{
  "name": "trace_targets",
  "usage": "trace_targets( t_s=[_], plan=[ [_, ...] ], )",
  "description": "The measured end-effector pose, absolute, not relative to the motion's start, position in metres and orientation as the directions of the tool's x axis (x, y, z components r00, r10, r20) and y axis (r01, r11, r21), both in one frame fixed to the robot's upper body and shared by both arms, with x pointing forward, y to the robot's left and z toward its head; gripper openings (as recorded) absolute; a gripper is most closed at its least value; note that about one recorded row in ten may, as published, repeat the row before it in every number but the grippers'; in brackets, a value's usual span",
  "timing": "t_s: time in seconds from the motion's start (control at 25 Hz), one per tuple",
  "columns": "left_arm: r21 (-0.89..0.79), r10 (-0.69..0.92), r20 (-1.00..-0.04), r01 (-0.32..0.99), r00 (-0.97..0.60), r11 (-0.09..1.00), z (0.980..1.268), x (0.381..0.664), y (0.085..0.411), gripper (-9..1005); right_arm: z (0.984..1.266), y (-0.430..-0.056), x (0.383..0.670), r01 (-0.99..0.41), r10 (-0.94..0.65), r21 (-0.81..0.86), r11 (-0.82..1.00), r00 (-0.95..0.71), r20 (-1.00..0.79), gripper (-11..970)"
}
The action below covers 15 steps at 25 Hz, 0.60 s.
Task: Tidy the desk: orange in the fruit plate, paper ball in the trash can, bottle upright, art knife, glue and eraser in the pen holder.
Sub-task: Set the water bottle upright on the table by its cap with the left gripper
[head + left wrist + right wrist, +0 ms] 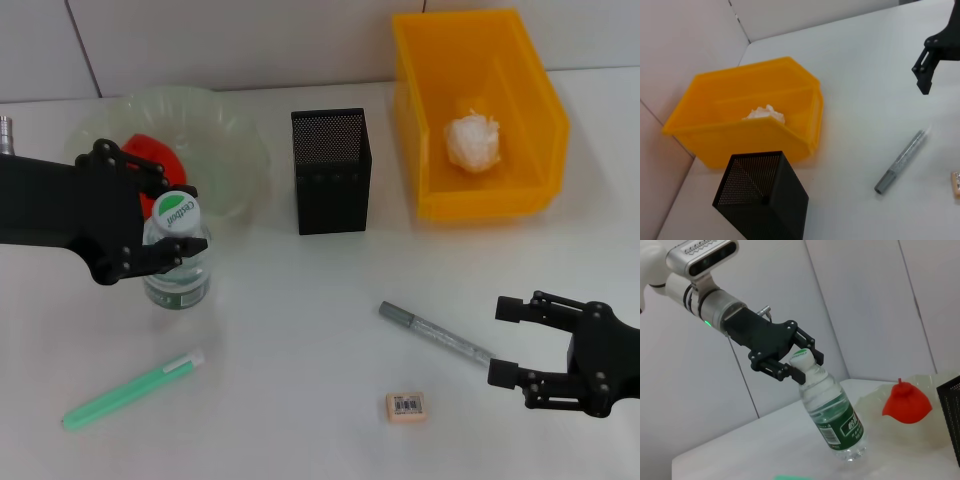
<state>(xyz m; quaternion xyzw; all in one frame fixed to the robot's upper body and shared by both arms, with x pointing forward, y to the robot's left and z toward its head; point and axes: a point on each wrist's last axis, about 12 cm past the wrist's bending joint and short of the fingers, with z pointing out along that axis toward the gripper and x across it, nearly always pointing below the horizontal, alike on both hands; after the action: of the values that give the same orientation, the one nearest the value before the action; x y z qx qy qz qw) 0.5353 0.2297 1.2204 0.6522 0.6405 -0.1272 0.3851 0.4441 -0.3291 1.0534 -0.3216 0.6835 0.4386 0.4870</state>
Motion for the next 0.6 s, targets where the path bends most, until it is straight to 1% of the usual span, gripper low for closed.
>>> trace_targets(
  t_s=[0.04,0.2,0.28,0.32,0.4,0.48,0.6],
  plan=[
    [0.319,0.735,-0.667,0.938,0.121,0.134,1.221,0.536,0.232,483,1.053,-0.329,0.444,-0.868,-0.015,0.286,0.407,-0.320,-0.947,839],
    [0.319,0.735,-0.667,0.938,0.121,0.134,1.221,0.536,0.232,491,1.053,-0.328,0.446,-0.869,-0.025,0.287,0.402,-0.324,-0.946,839],
    [0.235,0.703,-0.711,0.944,0.005,0.230,1.225,0.544,0.247,495,1.053,-0.328,0.446,-0.869,-0.025,0.288,0.403,-0.325,-0.945,839],
    [0.235,0.703,-0.711,0.944,0.005,0.230,1.225,0.544,0.247,497,1.053,-0.328,0.446,-0.869,-0.026,0.288,0.403,-0.326,-0.945,839],
    [0.176,0.675,-0.736,0.945,-0.060,0.276,1.226,0.548,0.254,501,1.052,-0.328,0.446,-0.868,-0.026,0.289,0.403,-0.326,-0.945,839],
    [0.133,0.652,-0.752,0.945,-0.099,0.297,1.227,0.550,0.259,505,1.052,-0.327,0.446,-0.868,-0.025,0.289,0.404,-0.326,-0.945,839],
    [0.099,0.630,-0.766,0.945,-0.128,0.312,1.228,0.550,0.264,511,1.052,-0.327,0.446,-0.868,-0.024,0.290,0.403,-0.327,-0.945,839]
  ],
)
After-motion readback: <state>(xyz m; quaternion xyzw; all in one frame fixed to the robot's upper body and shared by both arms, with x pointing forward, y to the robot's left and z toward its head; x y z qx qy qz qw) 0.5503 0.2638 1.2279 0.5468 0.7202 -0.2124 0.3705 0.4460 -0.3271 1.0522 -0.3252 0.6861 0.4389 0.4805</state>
